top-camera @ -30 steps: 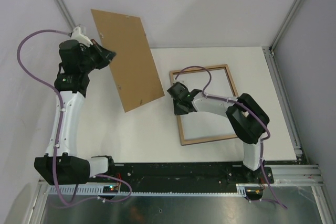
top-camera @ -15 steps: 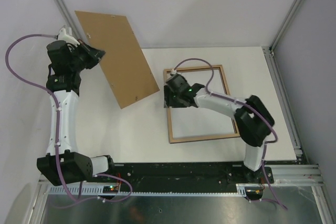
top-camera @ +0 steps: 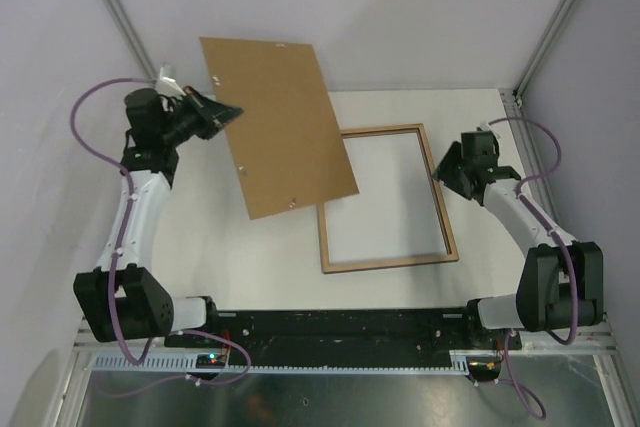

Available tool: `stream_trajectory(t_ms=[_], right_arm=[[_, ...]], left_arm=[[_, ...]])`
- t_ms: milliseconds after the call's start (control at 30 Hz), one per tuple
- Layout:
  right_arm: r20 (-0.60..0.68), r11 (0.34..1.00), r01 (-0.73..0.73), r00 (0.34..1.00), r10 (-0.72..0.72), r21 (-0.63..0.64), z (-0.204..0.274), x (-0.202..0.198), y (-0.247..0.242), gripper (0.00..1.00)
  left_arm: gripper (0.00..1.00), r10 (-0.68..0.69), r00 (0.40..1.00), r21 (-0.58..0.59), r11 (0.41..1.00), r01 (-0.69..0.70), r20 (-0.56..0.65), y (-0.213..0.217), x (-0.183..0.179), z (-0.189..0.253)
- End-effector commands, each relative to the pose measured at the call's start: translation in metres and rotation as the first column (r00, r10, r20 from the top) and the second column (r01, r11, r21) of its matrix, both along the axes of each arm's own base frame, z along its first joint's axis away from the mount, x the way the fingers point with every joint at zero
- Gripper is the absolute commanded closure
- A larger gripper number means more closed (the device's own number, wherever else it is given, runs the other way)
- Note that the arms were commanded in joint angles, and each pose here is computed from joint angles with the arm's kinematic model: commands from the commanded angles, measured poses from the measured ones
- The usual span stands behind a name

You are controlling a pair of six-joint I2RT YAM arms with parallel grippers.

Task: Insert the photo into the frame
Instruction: Place the backboard on the frame body.

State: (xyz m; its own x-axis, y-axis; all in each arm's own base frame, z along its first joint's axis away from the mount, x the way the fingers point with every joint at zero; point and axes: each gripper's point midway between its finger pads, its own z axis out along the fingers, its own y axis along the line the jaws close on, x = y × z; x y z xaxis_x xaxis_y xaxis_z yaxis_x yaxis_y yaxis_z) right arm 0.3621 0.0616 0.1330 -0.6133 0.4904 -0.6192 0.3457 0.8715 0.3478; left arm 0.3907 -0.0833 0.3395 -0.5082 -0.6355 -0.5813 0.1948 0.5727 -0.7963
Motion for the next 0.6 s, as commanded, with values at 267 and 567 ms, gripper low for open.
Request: stream_trajectory(t_ms=[267, 567], right_arm=[[-0.088, 0.981, 0.189, 0.979, -0.184, 0.049, -0.057, -0.001, -0.07, 0.63], [-0.186, 0.98, 0.192, 0.966, -0.18, 0.049, -0.097, -0.011, -0.069, 0.83]], left_arm=[[1.0, -0.316, 0.948, -0.162, 0.934, 0.318, 0.037, -0.097, -0.027, -0.013], [1.0, -0.339, 0.941, -0.197, 0.923, 0.33, -0.013, -0.119, -0.025, -0.047]])
